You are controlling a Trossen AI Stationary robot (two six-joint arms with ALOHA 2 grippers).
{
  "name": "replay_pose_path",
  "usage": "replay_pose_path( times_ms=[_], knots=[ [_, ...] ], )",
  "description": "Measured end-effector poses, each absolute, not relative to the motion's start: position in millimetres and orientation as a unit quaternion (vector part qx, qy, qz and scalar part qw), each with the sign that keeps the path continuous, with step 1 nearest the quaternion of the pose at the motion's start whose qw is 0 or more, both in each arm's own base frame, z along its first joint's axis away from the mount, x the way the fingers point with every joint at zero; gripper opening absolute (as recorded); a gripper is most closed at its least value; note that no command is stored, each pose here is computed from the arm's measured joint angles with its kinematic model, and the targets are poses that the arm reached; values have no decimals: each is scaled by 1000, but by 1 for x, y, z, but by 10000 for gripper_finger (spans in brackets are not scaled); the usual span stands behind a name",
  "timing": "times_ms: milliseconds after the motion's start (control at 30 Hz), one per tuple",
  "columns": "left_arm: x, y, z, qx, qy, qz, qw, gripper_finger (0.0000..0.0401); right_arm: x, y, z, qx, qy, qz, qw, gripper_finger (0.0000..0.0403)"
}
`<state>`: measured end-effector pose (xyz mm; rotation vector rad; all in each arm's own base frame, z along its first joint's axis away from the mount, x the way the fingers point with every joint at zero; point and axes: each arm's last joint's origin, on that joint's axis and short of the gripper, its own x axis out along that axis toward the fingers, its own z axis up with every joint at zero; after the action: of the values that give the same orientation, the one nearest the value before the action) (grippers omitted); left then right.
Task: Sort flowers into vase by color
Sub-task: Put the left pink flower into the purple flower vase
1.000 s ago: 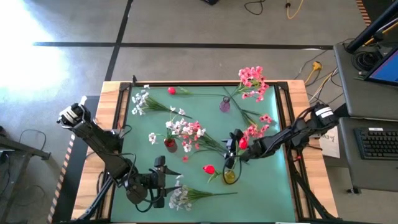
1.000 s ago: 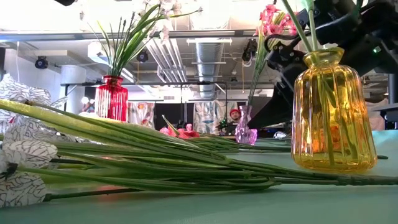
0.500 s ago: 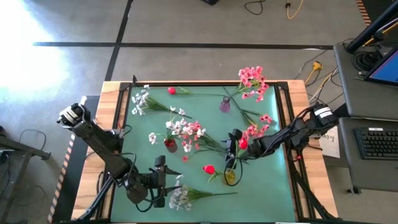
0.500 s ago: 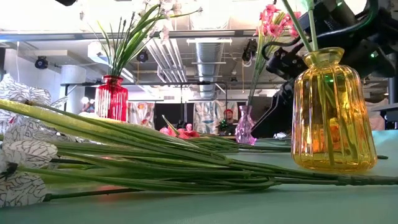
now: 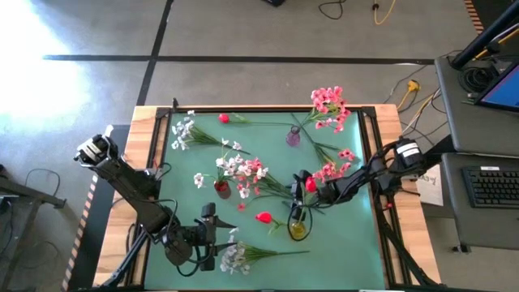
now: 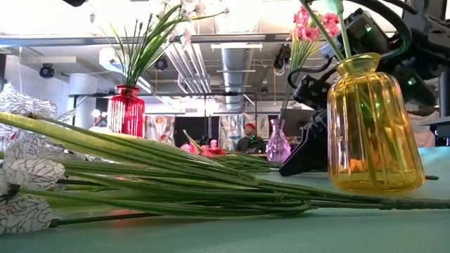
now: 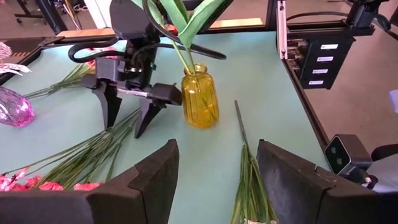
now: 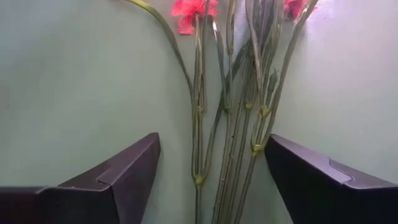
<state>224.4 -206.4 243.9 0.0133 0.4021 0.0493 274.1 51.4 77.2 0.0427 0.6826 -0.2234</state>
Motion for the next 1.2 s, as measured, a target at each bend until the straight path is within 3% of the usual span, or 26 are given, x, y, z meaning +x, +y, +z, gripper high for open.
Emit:
replay_pose_path(
  times_ms=[800,1200],
  knots=[
    [223,-205,249,-4,191,24,981,204,258,47,88,-15,360,-92,928,18],
    [224,-205,249,-4,189,22,982,204,234,40,137,-19,354,-119,927,13]
  ],
)
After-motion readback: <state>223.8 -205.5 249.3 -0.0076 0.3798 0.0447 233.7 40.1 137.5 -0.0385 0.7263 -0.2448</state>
